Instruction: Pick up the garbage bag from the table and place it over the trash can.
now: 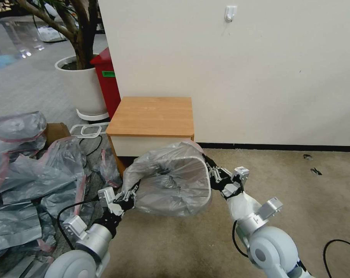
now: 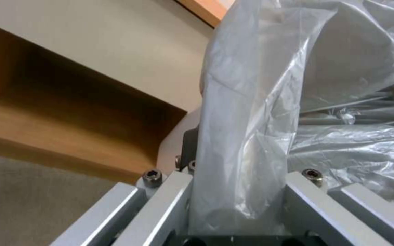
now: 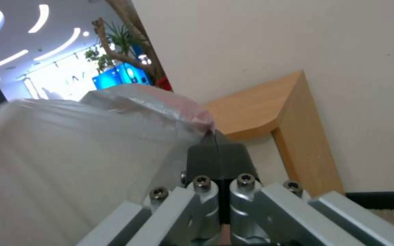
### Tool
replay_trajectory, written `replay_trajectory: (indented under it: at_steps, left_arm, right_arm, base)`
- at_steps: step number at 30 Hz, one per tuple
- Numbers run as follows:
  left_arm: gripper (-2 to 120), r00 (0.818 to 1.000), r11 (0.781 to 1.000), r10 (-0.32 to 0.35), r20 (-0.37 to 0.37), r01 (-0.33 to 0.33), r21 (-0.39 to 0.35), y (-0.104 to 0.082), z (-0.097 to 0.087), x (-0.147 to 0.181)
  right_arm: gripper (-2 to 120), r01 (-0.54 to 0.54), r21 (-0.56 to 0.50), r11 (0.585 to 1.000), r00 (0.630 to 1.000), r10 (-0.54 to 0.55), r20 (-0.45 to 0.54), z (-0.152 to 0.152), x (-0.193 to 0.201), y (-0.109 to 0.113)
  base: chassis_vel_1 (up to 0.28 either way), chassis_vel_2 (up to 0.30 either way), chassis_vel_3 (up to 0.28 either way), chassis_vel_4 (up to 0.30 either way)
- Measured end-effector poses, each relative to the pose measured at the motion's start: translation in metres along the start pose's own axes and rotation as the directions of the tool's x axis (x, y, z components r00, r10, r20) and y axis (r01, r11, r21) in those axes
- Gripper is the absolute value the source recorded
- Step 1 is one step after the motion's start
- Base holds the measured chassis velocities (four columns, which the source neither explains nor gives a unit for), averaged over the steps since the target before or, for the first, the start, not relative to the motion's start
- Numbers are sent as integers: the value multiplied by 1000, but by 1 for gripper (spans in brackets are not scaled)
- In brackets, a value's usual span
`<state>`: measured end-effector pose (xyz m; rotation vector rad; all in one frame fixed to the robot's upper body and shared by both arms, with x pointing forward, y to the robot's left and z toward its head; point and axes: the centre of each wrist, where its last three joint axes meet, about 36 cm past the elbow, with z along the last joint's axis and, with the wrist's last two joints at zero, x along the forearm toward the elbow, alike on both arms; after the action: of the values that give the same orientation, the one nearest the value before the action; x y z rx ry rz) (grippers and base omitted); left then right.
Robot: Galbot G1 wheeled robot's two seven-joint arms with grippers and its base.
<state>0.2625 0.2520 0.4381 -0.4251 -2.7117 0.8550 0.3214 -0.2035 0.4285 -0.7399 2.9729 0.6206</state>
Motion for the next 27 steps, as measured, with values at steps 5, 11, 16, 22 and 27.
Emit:
replay_trajectory:
  at_steps: [5,11,16,22,27]
  left_arm:
    - [3,1000,1000,15,1,-15,15,-5,1,0]
    - [3,1000,999,29,9,-29,32,-9,0,1]
    - [3,999,998,38,12,-38,39,-12,0,1]
    - [4,999,998,46,13,-47,50,-16,2,1]
    - [7,999,997,52,12,-53,56,-18,3,1]
  right_arm:
    - [0,-9,16,1000,1000,9,-8,3,-7,-9]
    - [0,-28,30,999,999,29,-37,10,-15,-19]
    - [0,-63,58,996,996,66,-60,14,-19,-24]
    - [0,-105,100,989,990,113,-80,17,-23,-25]
    - [0,-143,189,972,979,167,-120,18,-24,-26]
  base:
    - [0,0,0,0]
    - [0,0,0,0]
    - [0,0,0,0]
    - [0,0,0,0]
    - [0,0,0,0]
